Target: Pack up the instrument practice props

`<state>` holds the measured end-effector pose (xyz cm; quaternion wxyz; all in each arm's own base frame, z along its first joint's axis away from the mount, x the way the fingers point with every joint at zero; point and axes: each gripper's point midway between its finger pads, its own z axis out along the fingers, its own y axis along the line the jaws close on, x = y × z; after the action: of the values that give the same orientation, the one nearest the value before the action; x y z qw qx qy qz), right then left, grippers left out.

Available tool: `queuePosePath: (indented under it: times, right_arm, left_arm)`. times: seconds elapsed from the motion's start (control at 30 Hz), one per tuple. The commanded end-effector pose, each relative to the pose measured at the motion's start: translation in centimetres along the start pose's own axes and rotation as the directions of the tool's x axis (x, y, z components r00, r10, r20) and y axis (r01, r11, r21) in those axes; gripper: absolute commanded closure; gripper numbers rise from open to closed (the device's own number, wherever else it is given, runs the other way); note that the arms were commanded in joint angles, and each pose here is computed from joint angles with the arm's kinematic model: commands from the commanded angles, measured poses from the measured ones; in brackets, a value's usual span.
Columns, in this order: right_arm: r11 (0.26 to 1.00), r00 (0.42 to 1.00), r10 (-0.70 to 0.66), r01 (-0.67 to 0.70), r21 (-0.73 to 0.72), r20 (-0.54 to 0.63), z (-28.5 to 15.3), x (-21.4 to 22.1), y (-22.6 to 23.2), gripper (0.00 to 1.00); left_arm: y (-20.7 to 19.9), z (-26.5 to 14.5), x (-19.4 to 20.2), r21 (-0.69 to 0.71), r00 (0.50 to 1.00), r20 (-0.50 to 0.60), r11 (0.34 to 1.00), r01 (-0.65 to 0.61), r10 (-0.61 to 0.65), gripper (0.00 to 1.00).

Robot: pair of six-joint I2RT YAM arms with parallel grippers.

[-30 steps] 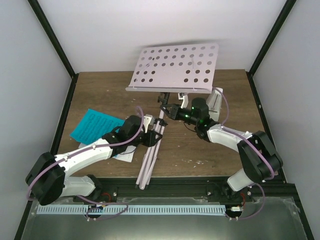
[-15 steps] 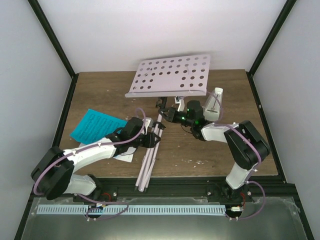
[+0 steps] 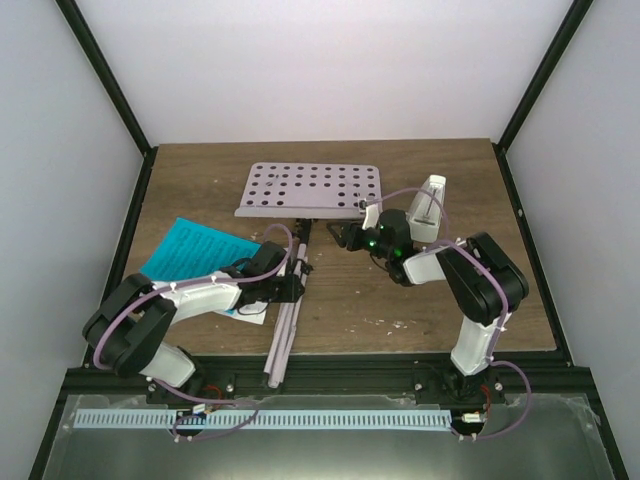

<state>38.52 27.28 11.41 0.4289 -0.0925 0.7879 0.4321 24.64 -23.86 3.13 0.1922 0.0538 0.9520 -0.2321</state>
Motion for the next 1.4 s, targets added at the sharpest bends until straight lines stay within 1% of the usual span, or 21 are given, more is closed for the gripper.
queuePosePath:
  times: [0.0, 0.17, 0.3, 0.5, 0.57, 0.63, 0.7, 0.83, 0.87, 0.97, 1.07, 1.13, 1.17, 1.2, 1.27, 1.37]
  right_arm:
    - [0.997, 0.994, -0.078, 0.079, -0.011, 0.075, -0.3, -1.9, 0.5, 0.45]
    - [0.994, 0.991, -0.100, 0.104, -0.040, 0.087, -1.0, -2.1, 1.5, 0.39]
    - [0.987, 0.984, -0.136, 0.144, -0.070, 0.112, -2.4, -3.1, 3.2, 0.31]
    - [0.970, 0.968, -0.204, 0.220, -0.103, 0.147, -5.7, -4.8, 6.6, 0.22]
    - [0.960, 0.958, -0.240, 0.258, -0.108, 0.159, -7.1, -5.4, 7.8, 0.15]
    - [0.950, 0.948, -0.272, 0.292, -0.112, 0.165, -8.3, -5.9, 8.8, 0.11]
    - [0.939, 0.935, -0.306, 0.327, -0.107, 0.178, -9.8, -6.5, 9.8, 0.09]
    - [0.927, 0.915, -0.360, 0.373, -0.044, 0.182, -11.9, -7.1, 10.2, 0.06]
    - [0.921, 0.908, -0.377, 0.388, -0.030, 0.184, -12.5, -7.2, 10.3, 0.05]
    - [0.906, 0.888, -0.420, 0.423, 0.027, 0.188, -13.9, -7.6, 10.4, 0.01]
    - [0.894, 0.871, -0.449, 0.441, 0.082, 0.201, -15.3, -8.3, 10.5, 0.00]
    - [0.895, 0.870, -0.446, 0.425, 0.137, 0.210, -16.0, -9.2, 10.1, 0.00]
    - [0.898, 0.874, -0.435, 0.406, 0.168, 0.216, -16.4, -9.8, 9.9, 0.00]
    - [0.901, 0.878, -0.422, 0.378, 0.214, 0.227, -16.9, -10.7, 9.5, 0.00]
    - [0.903, 0.880, -0.406, 0.344, 0.256, 0.248, -17.8, -12.2, 9.3, 0.00]
    - [0.901, 0.880, -0.394, 0.313, 0.299, 0.264, -18.7, -14.4, 8.5, 0.00]
  left_arm:
    - [-4.2, -2.1, -6.6, 0.113, 0.963, 0.260, 0.989, -0.098, 0.066, 1.00]
    - [-3.5, -1.9, -7.0, 0.076, 0.963, 0.265, 0.994, -0.073, 0.050, 1.00]
    - [-3.6, -1.8, -7.8, 0.064, 0.960, 0.277, 0.996, -0.068, 0.048, 1.00]
    - [-4.4, -0.9, -10.2, 0.078, 0.957, 0.287, 0.994, -0.071, 0.046, 1.00]
    - [-5.1, -0.7, -11.5, 0.085, 0.953, 0.297, 0.993, -0.083, 0.055, 1.00]
    - [-5.5, -0.1, -12.5, 0.084, 0.953, 0.296, 0.992, -0.093, 0.065, 1.00]
    - [-5.5, 0.8, -13.2, 0.071, 0.957, 0.280, 0.993, -0.099, 0.076, 1.00]
    - [-5.5, 2.0, -14.1, 0.061, 0.960, 0.263, 0.992, -0.111, 0.092, 1.00]
    - [-5.3, 2.3, -14.2, 0.056, 0.963, 0.254, 0.992, -0.111, 0.094, 0.99]
    - [-5.0, 2.8, -14.2, 0.049, 0.967, 0.235, 0.993, -0.110, 0.095, 0.84]
    - [-5.1, 2.1, -14.4, 0.052, 0.964, 0.245, 0.992, -0.118, 0.102, 0.57]
    - [-5.9, 1.0, -14.8, 0.072, 0.957, 0.264, 0.986, -0.148, 0.124, 0.35]
    - [-6.6, 0.3, -15.0, 0.092, 0.950, 0.275, 0.979, -0.181, 0.150, 0.28]
    - [-7.4, -0.7, -15.2, 0.110, 0.942, 0.286, 0.970, -0.215, 0.177, 0.24]
    - [-8.7, -2.6, -15.7, 0.126, 0.924, 0.300, 0.951, -0.284, 0.236, 0.17]
    - [-10.1, -6.1, -16.9, 0.142, 0.891, 0.336, 0.919, -0.367, 0.304, 0.15]
